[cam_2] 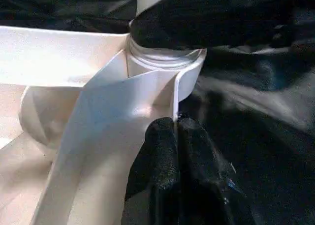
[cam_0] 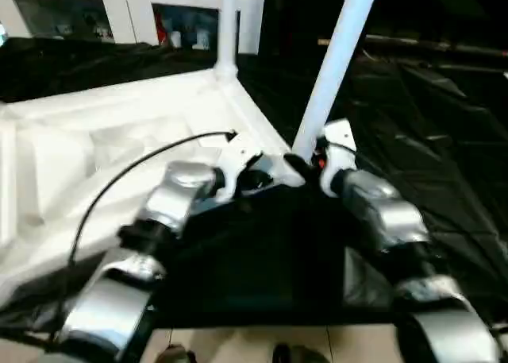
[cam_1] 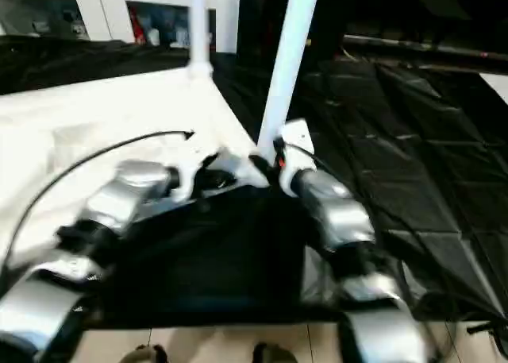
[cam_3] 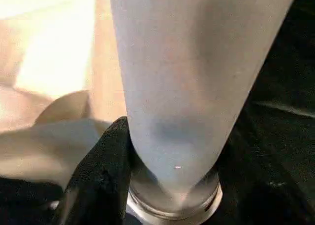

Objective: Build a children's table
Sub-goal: Rotate leg to tighten

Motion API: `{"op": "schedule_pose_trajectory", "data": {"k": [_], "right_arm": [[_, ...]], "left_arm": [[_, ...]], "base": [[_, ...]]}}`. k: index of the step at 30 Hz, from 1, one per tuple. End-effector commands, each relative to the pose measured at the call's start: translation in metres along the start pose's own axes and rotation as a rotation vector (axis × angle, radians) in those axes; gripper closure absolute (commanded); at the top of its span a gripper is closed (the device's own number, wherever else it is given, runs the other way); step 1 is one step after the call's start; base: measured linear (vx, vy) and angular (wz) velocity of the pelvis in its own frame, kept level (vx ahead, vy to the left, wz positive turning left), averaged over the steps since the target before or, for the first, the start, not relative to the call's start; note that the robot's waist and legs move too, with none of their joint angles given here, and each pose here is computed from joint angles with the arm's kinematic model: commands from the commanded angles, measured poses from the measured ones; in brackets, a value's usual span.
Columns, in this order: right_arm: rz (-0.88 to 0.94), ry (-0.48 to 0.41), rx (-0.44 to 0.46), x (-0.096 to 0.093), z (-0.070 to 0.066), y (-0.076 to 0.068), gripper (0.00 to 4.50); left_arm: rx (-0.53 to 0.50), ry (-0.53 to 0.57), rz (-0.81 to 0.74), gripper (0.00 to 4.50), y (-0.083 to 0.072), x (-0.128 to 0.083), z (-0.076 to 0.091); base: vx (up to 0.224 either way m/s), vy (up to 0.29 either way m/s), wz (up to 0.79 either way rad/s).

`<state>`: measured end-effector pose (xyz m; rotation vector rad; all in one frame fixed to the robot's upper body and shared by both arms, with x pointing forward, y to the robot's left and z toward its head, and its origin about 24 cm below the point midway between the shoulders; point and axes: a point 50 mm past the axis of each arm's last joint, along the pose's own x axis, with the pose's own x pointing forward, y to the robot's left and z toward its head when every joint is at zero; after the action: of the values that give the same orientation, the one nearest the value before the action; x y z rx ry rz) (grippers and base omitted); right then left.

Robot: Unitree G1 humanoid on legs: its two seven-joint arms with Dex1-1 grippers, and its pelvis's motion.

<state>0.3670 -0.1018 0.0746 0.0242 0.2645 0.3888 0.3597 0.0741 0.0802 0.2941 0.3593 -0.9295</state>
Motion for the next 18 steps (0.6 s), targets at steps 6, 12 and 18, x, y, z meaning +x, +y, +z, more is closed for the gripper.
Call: {"op": "schedule_pose_trajectory", "data": {"k": [6, 12, 18], "right_arm": [[0.081, 0.122, 0.06, 0.002, -0.032, 0.016, 1.76], [0.258, 0.097, -0.054, -0.01, -0.022, 0.001, 1.34], [0.532, 0.108, -0.211, -0.038, -0.017, -0.011, 1.34]], "left_arm": [[-0.012, -0.001, -0.087, 4.5, -0.019, 0.012, -0.002], [0.034, 0.055, -0.15, 4.5, -0.01, -0.001, -0.011], [0.111, 0.109, -0.321, 4.5, -0.009, -0.02, -0.021]], "base": [[0.0, 0.0, 0.0], [0.0, 0.0, 0.0], [0.0, 0.0, 0.0]]}}
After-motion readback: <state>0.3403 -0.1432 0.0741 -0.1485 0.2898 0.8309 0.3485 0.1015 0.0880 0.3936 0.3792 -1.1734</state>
